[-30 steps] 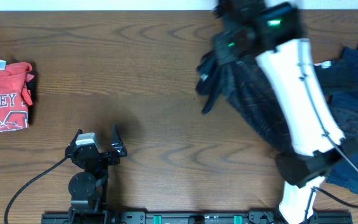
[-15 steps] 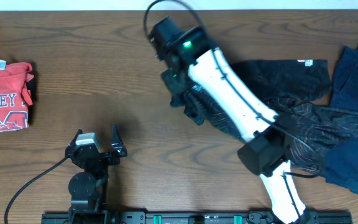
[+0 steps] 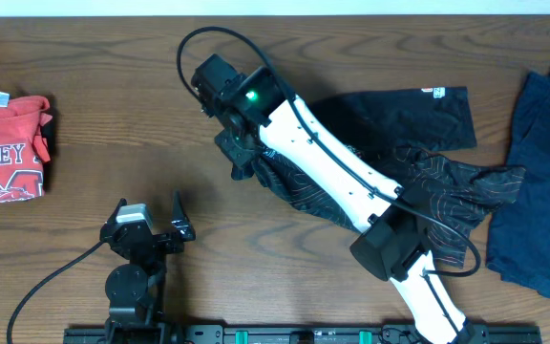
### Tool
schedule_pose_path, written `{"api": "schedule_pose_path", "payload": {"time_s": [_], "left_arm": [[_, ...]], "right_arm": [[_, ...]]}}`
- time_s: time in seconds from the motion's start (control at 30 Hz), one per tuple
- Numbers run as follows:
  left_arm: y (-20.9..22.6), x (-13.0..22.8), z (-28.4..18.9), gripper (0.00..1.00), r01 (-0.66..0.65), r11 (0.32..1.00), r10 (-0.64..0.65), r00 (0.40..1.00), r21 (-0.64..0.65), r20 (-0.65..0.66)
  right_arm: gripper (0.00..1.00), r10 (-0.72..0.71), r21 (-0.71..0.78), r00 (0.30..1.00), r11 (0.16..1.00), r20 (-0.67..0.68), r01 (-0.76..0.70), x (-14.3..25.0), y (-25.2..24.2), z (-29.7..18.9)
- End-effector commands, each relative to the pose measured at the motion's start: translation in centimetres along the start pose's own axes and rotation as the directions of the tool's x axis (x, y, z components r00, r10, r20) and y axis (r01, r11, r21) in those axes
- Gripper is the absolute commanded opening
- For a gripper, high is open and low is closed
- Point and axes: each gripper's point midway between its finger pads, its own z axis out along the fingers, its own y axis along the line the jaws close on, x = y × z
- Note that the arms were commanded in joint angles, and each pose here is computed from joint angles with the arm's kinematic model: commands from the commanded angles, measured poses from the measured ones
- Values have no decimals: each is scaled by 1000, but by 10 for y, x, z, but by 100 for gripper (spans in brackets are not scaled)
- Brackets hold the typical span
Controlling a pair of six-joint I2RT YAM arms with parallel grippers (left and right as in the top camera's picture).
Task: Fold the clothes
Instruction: 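Drag the black jersey leftward and drop it mid-table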
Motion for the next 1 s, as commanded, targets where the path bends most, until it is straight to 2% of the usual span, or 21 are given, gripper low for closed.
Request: {"api": "schedule_pose_path", "payload": {"time_s": [0.0,0.03,0.07,0.1,0.13,0.23,0.3,0.53,0.63,0.77,0.97], "left_arm": [[2,16,2,98,-4,1000,4,999,-6,-37],[2,16,2,98,-4,1000,4,999,-6,-37],[2,16,2,98,-4,1000,4,999,-6,-37],[2,16,2,98,-4,1000,4,999,-5,-37],[2,16,2,98,-4,1000,4,999,-6,-37],[2,16,2,98,-4,1000,4,999,-6,-37],[2,16,2,98,-4,1000,4,999,-6,-37],[2,16,2,98,-4,1000,4,999,-6,-37],[2,16,2,98,-4,1000,4,999,-6,-36],[2,16,2,98,-4,1000,3,999,-5,-35],[2,16,2,98,-4,1000,3,999,-5,-35]], "right_arm": [[1,-46,-8,998,999,42,47,-8,12,-8],[13,-39,-4,998,999,47,39,-10,11,-8],[49,-35,1,998,999,48,35,-10,8,-8],[69,-31,19,998,999,46,30,-10,3,-8],[81,-24,57,999,998,39,21,-8,-7,-8],[87,15,167,1000,986,22,-18,-3,-39,-12],[86,98,225,995,969,23,-100,2,-65,-22],[61,379,236,920,889,97,-392,32,-146,-91],[61,444,270,889,848,110,-457,58,-166,-123],[63,472,268,870,828,142,-493,76,-167,-152],[64,544,288,832,784,105,-549,117,-159,-158]]}}
